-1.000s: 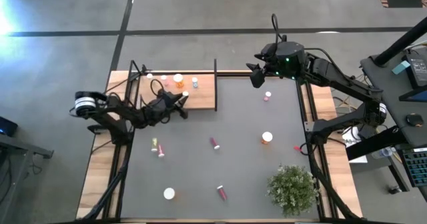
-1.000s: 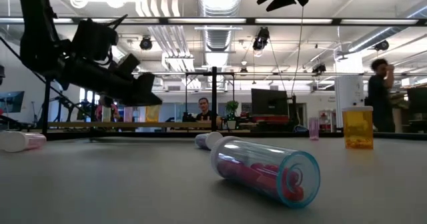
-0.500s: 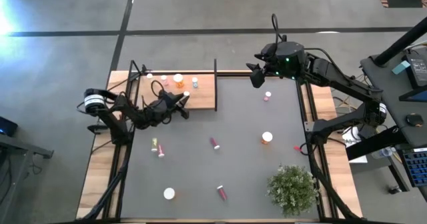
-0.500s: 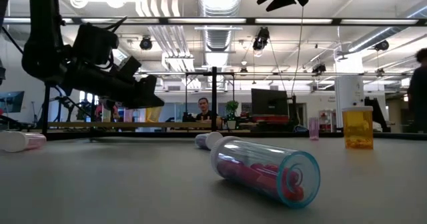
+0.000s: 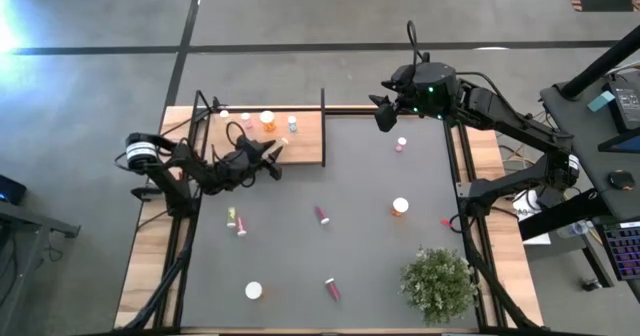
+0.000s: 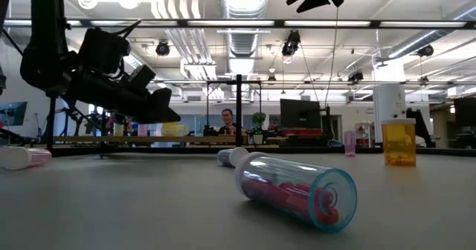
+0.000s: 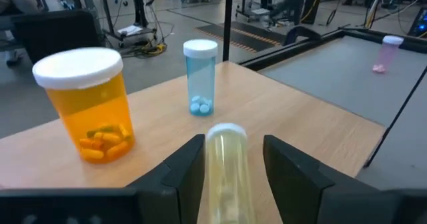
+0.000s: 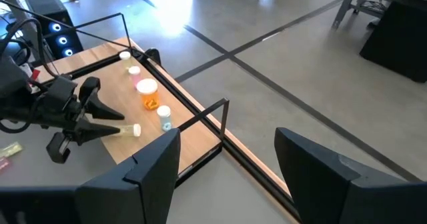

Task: Pick and place medicine bottles onto shelf by color
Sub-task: Put the right yellow pill bottle on the shelf aligned with the other yellow pill bottle

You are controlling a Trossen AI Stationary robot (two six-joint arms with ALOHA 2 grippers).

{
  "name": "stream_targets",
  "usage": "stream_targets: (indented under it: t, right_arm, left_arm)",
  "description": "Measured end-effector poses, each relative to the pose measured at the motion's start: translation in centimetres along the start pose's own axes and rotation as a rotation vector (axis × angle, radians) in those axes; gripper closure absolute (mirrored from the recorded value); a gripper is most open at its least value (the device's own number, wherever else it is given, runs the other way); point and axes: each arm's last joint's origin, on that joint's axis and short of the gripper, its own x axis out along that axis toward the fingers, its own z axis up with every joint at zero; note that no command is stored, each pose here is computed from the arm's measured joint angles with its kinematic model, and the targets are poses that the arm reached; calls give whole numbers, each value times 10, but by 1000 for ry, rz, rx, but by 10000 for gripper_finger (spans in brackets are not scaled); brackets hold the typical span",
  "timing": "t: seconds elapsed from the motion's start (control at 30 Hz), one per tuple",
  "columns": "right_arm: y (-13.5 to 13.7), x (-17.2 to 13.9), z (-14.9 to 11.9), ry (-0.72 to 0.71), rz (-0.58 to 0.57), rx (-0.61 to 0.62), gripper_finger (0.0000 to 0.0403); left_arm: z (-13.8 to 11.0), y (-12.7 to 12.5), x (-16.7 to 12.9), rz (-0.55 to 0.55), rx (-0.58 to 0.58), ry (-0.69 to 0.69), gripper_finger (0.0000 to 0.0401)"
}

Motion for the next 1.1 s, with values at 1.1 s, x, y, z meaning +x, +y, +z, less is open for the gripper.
stream_targets:
  t: [1.1]
  right_arm:
    - [0, 0, 0, 0, 0, 0, 170]
  left_arm:
    - [99, -27, 27, 5, 116, 454, 255]
